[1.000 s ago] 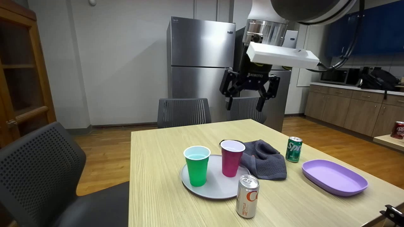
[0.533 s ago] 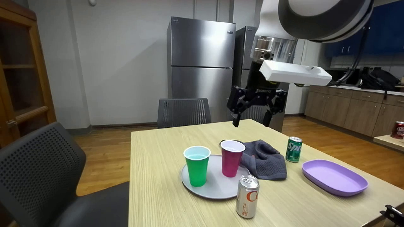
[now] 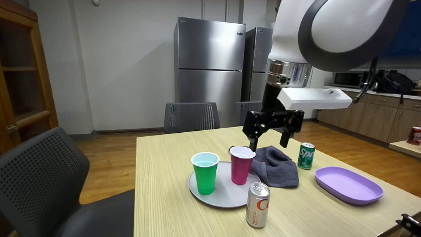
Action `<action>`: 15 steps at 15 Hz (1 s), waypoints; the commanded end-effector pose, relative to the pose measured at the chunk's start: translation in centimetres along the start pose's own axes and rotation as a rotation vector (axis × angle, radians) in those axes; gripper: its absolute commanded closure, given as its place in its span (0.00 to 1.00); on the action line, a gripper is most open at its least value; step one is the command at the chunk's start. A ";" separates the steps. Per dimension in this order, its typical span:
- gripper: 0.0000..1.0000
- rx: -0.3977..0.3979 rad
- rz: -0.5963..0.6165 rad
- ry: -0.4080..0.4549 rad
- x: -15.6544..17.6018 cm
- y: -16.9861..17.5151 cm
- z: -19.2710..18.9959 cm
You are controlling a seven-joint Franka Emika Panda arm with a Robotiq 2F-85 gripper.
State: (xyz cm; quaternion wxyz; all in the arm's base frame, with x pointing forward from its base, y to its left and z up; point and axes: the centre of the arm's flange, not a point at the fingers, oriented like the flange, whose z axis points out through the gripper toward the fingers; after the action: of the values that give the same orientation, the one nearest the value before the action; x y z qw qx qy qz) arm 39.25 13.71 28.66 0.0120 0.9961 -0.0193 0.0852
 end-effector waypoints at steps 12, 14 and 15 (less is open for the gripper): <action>0.00 -0.128 0.052 0.017 -1.5 -0.4 3.8; 0.00 -0.128 0.053 0.017 -1.5 -0.4 3.9; 0.00 -0.128 0.053 0.017 -1.5 -0.4 3.9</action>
State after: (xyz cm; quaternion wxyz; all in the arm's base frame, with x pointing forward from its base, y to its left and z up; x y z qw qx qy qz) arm 38.48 14.01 24.61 0.0736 0.9917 -0.0508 0.0926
